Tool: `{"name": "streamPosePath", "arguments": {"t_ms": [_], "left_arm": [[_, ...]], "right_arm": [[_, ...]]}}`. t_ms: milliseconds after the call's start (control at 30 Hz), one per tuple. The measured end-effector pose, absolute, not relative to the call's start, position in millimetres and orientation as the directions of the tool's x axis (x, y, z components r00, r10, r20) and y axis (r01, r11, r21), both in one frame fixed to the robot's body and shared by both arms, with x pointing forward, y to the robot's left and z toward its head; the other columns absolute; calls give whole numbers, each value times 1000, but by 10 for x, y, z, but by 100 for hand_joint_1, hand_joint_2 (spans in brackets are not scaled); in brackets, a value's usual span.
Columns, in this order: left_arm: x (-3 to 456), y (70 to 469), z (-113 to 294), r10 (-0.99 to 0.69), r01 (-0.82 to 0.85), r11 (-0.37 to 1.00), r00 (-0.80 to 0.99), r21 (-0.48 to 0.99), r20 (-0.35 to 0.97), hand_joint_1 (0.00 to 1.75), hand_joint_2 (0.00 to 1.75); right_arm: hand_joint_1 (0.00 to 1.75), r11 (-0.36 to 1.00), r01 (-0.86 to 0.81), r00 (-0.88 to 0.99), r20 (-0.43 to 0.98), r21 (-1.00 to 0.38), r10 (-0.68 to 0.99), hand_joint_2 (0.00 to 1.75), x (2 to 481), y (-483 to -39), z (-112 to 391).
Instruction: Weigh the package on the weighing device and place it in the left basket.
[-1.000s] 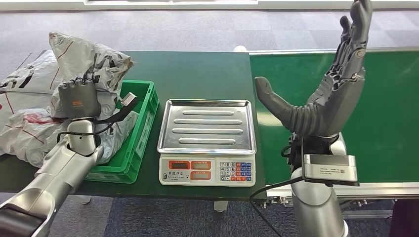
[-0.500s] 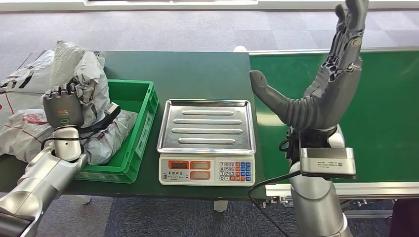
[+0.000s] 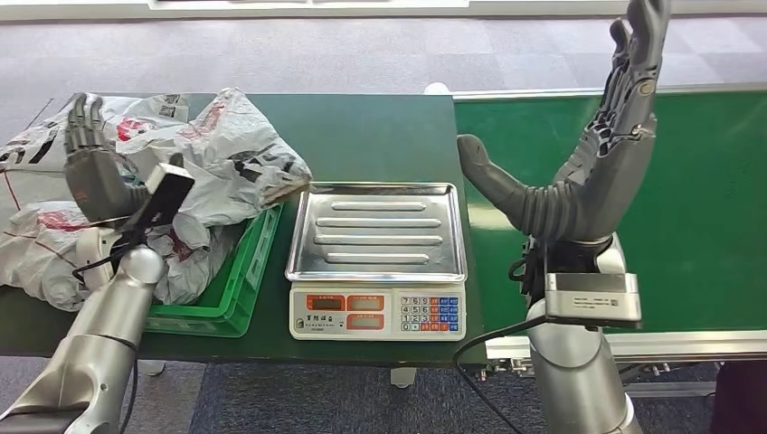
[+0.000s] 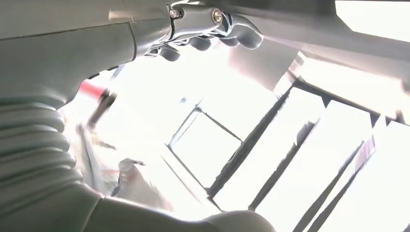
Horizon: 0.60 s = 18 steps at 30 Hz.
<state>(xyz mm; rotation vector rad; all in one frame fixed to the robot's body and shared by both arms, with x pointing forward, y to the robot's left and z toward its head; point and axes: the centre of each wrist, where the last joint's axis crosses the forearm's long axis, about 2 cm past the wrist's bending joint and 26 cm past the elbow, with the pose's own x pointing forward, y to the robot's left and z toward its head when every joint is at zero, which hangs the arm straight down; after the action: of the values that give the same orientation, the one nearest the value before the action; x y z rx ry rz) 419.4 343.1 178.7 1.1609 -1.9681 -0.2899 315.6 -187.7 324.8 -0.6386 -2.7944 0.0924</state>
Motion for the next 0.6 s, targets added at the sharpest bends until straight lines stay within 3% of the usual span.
{"name": "streamPosePath", "arguments": {"t_ms": [67, 200, 600], "left_arm": [[4145, 3427, 1900, -738, -688, 603, -291, 403, 609, 0, 0], [4049, 3442, 2027, -697, -749, 602, -324, 277, 639, 0, 0], [3955, 3493, 2135, -677, -797, 575, -340, 182, 653, 0, 0]], "right_arm": [[0, 902, 415, -866, 251, -119, 432, 175, 3156, -1878, 3249], [0, 903, 414, -867, 252, -117, 430, 175, 3158, -1878, 3253], [0, 903, 413, -867, 252, -118, 430, 175, 3159, -1878, 3255]]}}
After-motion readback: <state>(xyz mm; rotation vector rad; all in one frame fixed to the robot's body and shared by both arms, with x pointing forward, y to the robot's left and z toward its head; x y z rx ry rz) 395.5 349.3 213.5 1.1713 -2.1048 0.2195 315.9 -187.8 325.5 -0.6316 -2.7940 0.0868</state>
